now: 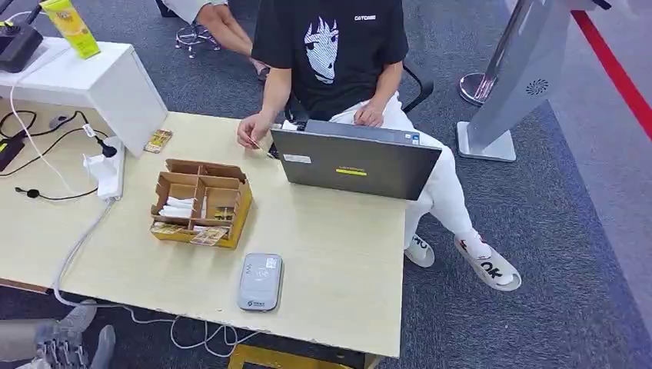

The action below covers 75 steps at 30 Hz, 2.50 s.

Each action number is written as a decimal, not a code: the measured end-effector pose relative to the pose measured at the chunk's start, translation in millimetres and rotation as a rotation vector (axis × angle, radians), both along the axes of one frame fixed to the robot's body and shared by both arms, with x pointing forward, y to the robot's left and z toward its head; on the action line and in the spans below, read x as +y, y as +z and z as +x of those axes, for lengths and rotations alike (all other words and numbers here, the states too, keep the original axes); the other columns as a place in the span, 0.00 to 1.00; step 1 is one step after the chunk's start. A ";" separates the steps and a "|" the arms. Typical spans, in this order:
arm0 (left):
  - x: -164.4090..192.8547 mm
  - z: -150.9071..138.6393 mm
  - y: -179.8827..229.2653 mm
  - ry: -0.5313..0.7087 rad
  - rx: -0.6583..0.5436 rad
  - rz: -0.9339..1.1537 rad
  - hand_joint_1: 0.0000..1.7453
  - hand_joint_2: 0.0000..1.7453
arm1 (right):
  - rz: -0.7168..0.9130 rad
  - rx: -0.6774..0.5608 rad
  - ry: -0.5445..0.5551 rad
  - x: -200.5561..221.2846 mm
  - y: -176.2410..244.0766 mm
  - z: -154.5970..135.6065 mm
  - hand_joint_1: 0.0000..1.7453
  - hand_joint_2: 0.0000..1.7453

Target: Pass the card to the sensor for recognition and then transmit it.

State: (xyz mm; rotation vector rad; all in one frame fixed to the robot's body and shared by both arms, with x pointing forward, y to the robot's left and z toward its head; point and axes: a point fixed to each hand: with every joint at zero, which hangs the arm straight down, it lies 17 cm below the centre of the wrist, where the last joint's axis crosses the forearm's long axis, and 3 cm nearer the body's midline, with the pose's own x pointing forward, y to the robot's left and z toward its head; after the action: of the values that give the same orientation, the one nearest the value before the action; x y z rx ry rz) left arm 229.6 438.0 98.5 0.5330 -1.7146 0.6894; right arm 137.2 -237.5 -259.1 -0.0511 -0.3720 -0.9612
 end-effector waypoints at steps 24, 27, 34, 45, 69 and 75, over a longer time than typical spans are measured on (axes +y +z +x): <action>-60.0 96.7 108.6 -0.264 0.145 0.874 0.00 1.00 | -0.039 -0.047 0.152 11.1 6.3 17.9 0.00 1.00; -64.4 110.1 113.6 -0.284 0.178 0.993 0.00 1.00 | -0.043 -0.051 0.175 12.8 6.9 20.0 0.00 1.00; -63.0 134.1 122.7 -0.278 0.272 1.269 0.00 1.00 | -0.045 -0.059 0.231 18.2 8.5 26.0 0.00 1.00; -37.3 153.1 143.7 -0.117 0.435 1.694 1.00 1.00 | -0.066 -0.081 0.320 25.3 10.8 29.1 0.00 1.00; -72.2 147.5 210.7 0.218 0.297 2.014 1.00 1.00 | -0.049 -0.111 0.419 56.9 17.1 35.4 0.00 1.00; -91.3 152.7 206.4 0.184 0.288 1.961 1.00 1.00 | -0.049 -0.112 0.417 57.0 17.3 35.7 0.00 1.00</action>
State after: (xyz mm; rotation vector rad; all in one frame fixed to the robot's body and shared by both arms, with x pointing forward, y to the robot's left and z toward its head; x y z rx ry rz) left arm 382.3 346.6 304.9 1.9363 -1.5567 -1.2017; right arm 172.9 -180.5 -241.8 0.0355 -0.4876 -0.5439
